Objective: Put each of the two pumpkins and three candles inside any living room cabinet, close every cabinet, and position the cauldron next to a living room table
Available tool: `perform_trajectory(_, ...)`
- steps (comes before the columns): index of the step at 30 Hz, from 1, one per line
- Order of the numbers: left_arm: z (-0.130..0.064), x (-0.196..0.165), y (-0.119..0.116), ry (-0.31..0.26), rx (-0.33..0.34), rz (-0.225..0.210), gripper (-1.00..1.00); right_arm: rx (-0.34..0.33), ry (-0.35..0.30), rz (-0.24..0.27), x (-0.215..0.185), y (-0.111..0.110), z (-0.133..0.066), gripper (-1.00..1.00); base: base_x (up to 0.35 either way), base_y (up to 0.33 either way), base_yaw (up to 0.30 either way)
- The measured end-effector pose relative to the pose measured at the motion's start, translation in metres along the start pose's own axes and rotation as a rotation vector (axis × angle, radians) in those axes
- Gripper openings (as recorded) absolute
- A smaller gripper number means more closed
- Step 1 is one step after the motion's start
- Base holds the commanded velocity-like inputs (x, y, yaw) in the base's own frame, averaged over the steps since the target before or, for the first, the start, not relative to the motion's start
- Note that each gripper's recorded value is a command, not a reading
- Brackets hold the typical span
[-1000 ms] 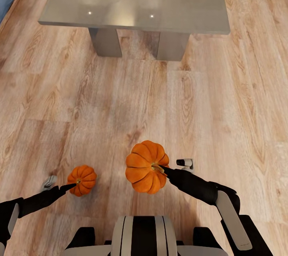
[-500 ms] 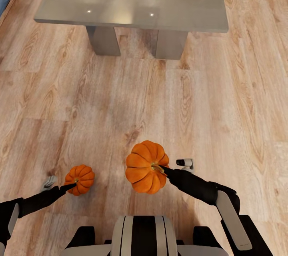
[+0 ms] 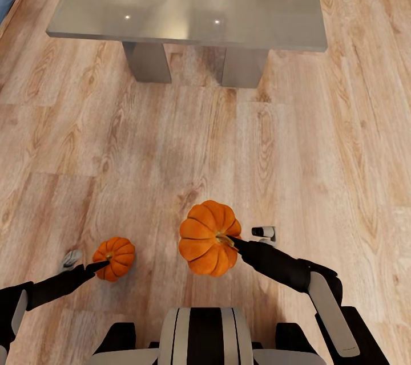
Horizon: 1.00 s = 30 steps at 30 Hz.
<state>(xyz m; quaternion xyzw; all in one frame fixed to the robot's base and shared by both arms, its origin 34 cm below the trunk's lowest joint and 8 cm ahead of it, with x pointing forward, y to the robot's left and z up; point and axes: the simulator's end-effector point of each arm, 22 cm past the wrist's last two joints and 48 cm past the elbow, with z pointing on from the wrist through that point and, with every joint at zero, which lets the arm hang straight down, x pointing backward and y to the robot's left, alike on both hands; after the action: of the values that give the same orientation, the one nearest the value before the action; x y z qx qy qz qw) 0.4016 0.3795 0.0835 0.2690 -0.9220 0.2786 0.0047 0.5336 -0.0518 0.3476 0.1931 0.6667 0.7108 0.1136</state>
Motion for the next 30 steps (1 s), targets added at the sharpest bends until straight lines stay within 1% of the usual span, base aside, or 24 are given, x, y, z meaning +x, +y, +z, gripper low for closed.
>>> perform_trajectory(17,0.0000,0.0000,-0.0009,0.000,0.004,0.002,1.00,-0.001,-0.001,-0.001,-0.0003,0.0002,0.0000,-1.00,0.024,-0.022,0.000)
perform_trajectory(18,0.0001,0.0000,-0.0009,0.000,0.004,0.001,-1.00,-0.001,-0.001,-0.001,-0.0003,0.0002,0.0000,-1.00,0.006,-0.005,0.000)
perform_trajectory(25,0.0001,-0.0014,-0.0018,-0.008,0.008,0.017,-1.00,0.000,-0.001,-0.001,-0.0003,0.0001,0.0000,-1.00,0.001,-0.001,0.000)
perform_trajectory(30,0.0002,-0.0020,-0.0023,-0.011,0.010,0.018,-1.00,-0.001,-0.002,0.000,-0.0002,0.0002,-0.0001,-1.00,0.000,0.000,0.000)
